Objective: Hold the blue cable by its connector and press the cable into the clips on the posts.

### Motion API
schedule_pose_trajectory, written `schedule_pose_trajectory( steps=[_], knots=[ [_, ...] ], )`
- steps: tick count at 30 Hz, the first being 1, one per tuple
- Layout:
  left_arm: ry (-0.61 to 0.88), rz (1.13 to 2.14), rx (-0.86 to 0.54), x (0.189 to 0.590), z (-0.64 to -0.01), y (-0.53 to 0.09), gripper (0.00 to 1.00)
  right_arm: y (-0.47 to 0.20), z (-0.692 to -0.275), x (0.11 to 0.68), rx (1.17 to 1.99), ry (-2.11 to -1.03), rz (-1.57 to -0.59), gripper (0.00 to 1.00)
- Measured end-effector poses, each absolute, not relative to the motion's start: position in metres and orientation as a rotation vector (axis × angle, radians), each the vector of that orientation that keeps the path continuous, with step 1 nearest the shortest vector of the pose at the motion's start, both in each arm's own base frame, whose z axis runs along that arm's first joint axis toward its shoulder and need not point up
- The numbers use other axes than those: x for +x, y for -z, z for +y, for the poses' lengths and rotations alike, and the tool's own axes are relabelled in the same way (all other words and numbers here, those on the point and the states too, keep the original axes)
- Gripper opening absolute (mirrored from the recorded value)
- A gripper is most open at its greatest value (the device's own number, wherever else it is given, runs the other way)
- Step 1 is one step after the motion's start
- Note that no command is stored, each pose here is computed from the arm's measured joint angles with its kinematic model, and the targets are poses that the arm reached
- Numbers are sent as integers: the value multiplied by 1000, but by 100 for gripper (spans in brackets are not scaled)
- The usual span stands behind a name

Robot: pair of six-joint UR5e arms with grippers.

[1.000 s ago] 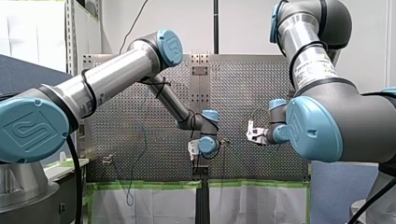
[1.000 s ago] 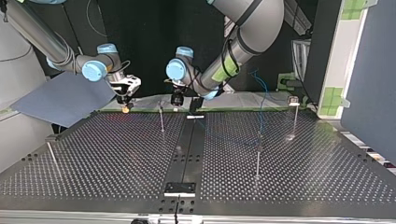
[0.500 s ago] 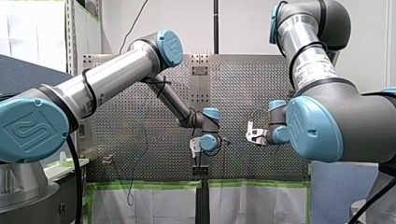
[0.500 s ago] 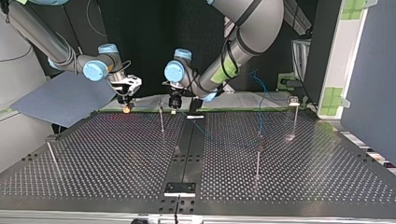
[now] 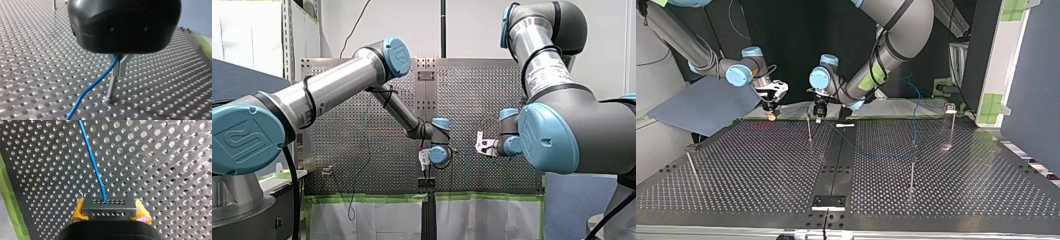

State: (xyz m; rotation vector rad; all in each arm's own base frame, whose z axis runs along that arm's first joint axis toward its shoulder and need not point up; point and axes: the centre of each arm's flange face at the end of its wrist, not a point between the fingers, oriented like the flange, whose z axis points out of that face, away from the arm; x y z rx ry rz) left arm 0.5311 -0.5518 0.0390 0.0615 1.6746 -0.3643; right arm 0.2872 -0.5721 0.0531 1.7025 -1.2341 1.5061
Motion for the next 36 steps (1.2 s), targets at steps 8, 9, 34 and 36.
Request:
schedule_pose_trajectory(
  steps=[8, 9, 34, 36],
  knots=[
    [375, 1664, 53, 541, -553, -48, 0, -53, -575, 286, 1687, -1514, -1227, 0],
    [376, 1664, 53, 542, -553, -48, 0, -53, -575, 286, 1685, -1515, -1226, 0],
    [381, 1630, 24, 584, -541, -59, 0, -71, -603, 283, 1599, -1545, -1188, 0],
    [380, 1630, 23, 585, -540, -59, 0, -73, -605, 283, 1594, -1547, -1186, 0]
  ],
)
